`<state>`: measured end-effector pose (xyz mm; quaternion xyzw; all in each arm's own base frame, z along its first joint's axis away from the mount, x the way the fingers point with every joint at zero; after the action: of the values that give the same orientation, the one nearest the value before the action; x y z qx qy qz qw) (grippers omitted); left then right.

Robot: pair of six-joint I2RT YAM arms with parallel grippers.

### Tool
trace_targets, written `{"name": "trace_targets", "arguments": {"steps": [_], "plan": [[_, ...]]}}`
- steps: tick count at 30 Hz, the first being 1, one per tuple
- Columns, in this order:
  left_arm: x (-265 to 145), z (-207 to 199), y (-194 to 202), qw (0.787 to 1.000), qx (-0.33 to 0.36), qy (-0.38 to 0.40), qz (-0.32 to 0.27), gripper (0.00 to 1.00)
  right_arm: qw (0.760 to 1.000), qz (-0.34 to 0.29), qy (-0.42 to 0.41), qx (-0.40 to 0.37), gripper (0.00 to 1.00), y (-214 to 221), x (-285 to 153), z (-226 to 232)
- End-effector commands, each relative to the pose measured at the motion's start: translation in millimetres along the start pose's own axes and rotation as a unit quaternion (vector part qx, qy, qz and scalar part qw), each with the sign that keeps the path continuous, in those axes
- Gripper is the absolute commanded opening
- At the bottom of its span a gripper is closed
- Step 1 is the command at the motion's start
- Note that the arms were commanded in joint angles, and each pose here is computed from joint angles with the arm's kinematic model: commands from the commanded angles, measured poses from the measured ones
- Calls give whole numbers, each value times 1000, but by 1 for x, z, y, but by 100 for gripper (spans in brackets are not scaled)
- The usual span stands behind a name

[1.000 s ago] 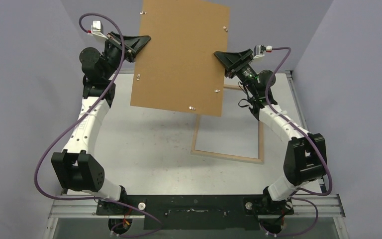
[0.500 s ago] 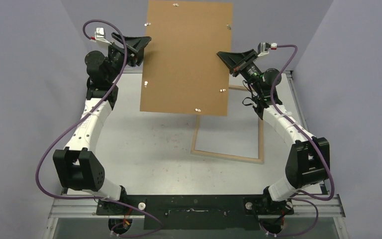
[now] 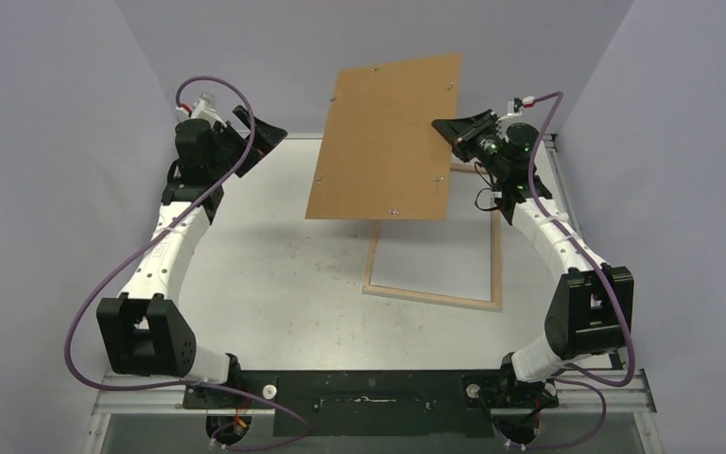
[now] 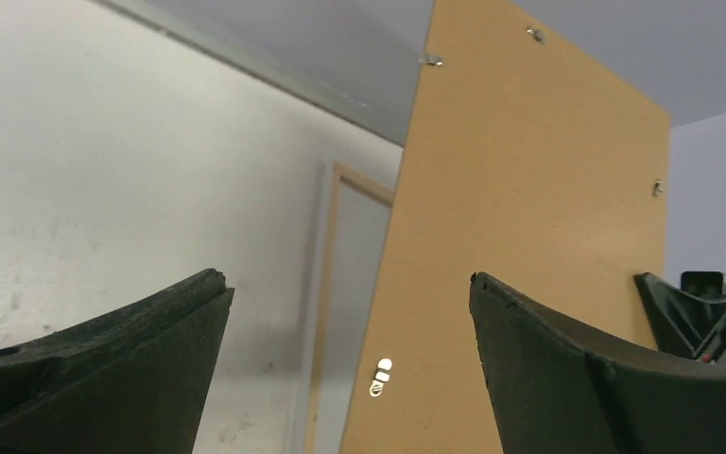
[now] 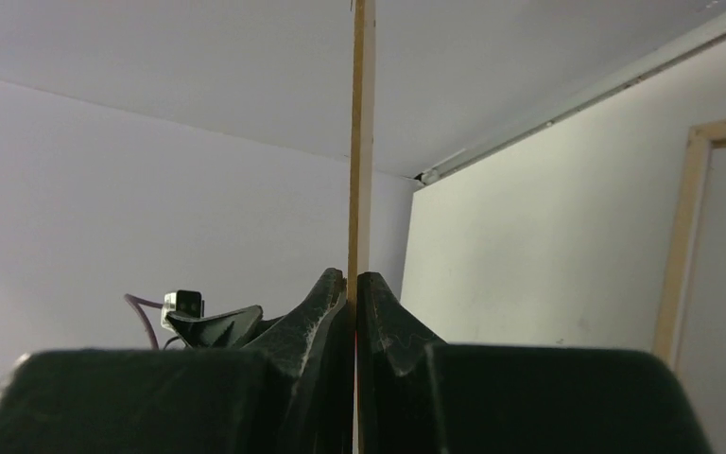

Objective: Put the photo into the frame

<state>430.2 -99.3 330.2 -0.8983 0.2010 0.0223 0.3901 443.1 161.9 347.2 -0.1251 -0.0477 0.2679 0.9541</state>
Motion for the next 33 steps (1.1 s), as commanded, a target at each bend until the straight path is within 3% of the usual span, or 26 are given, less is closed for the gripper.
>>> {"name": "trace_targets", "arguments": {"steps": [1,10,13,18,21,25,33], "plan": [[11,41,23,997,16,-25,70,97,998,-38,-46,-32,0,-19,-15,46],[45,99,127,967,0,-79,241,97,993,-99,9,-55,0,-68,-41,5],[57,88,163,955,19,-54,290,97,990,-124,23,-69,0,-90,-56,-1],[86,52,224,929,60,17,364,78,979,-162,71,-97,0,-118,-83,-15],[102,42,258,908,106,11,405,74,972,-188,105,-94,0,-134,-99,-24],[116,34,284,895,134,10,426,70,963,-218,134,-79,0,-149,-115,-28],[136,38,310,888,158,-9,431,62,952,-236,180,-77,0,-152,-132,-40]]}}
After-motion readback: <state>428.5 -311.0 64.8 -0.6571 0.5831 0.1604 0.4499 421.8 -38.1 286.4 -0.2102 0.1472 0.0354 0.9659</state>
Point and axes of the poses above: each gripper's point midway between its finger pads, its own x axis out along the fingers, its own z axis along the line the jaws close on, y = z × x, the point moved 2 cm from there along -x, back along the fingers, and after that the axes turned 6 degrees about x, right-handed, at the moved point
